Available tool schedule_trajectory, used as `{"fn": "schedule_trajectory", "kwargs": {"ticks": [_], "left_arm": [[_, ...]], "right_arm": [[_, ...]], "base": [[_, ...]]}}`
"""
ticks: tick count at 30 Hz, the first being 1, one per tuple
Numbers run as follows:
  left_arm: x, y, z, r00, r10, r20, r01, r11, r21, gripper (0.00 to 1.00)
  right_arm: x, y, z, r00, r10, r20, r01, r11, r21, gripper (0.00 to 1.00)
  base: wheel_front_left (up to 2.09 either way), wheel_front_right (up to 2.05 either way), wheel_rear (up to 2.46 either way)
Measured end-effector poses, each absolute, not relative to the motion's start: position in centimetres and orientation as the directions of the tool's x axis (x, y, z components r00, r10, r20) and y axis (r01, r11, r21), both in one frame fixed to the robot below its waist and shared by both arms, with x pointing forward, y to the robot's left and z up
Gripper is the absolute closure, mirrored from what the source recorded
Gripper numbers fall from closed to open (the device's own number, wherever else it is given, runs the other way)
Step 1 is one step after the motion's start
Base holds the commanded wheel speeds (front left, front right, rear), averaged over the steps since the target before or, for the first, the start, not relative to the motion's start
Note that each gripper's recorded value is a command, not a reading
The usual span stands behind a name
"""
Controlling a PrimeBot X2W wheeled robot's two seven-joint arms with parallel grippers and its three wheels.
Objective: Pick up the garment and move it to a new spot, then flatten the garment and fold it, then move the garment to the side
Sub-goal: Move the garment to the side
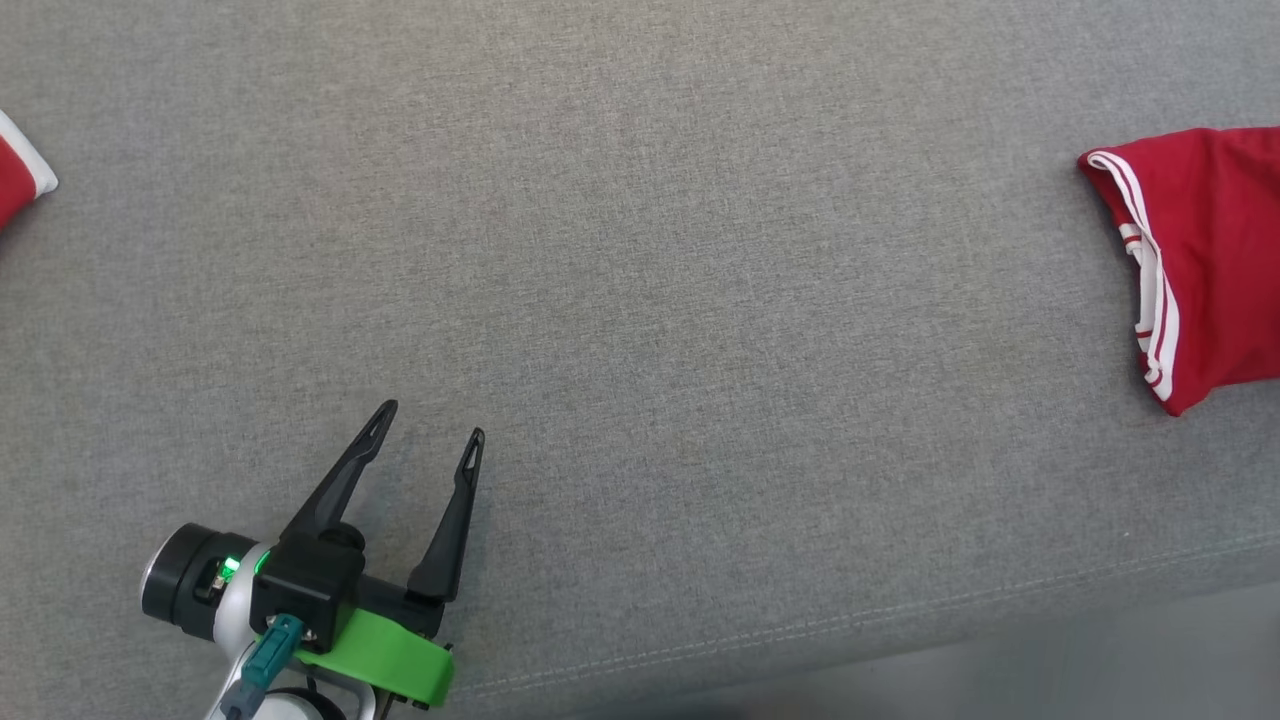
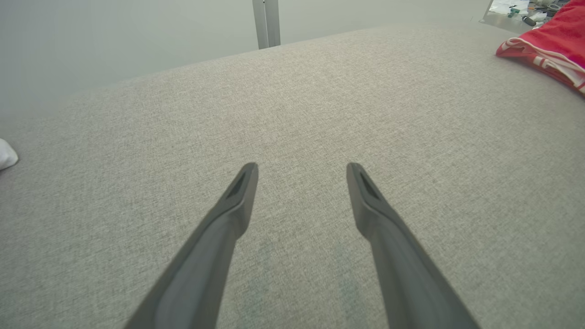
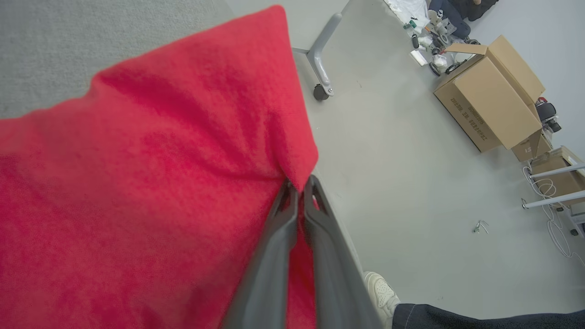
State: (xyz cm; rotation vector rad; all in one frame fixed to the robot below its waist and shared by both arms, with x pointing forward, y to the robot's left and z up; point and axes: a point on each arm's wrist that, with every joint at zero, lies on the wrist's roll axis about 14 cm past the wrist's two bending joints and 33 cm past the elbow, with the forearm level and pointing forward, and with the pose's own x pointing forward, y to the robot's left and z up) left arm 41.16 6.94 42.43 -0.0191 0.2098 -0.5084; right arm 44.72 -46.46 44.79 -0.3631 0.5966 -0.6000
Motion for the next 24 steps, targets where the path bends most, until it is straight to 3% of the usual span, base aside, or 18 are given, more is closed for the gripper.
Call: {"fn": "schedule_trajectory", "kwargs": {"ticks": [2,4,10,16,24], "left_arm": [[41.1,7.1,42.5,0.854,-0.482,-0.195,0.478,0.876,-0.067,0.00],[41.0,7.3,42.7,0.859,-0.475,-0.192,0.472,0.879,-0.062,0.00],[40.5,7.9,43.4,0.875,-0.451,-0.176,0.447,0.892,-0.064,0.00],[39.9,8.1,44.8,0.900,-0.418,-0.124,0.411,0.908,-0.082,0.00],[39.1,10.1,47.2,0.951,-0.307,-0.045,0.300,0.946,-0.123,0.00]], "right_arm": [[45.1,-46.1,44.9,0.680,-0.614,-0.401,0.411,0.772,-0.486,0.37],[45.5,-45.8,45.1,0.687,-0.613,-0.390,0.408,0.770,-0.490,0.00],[47.4,-44.2,46.8,0.750,-0.578,-0.322,0.377,0.774,-0.509,0.00],[49.9,-40.3,49.6,0.886,-0.435,-0.164,0.306,0.811,-0.498,0.00],[48.5,-36.1,50.4,0.951,-0.295,-0.098,0.238,0.894,-0.378,0.00]], "base": [[0.00,0.00,0.00],[0.00,0.00,0.00],[0.00,0.00,0.00],[0.00,0.00,0.00],[0.00,0.00,0.00]]}}
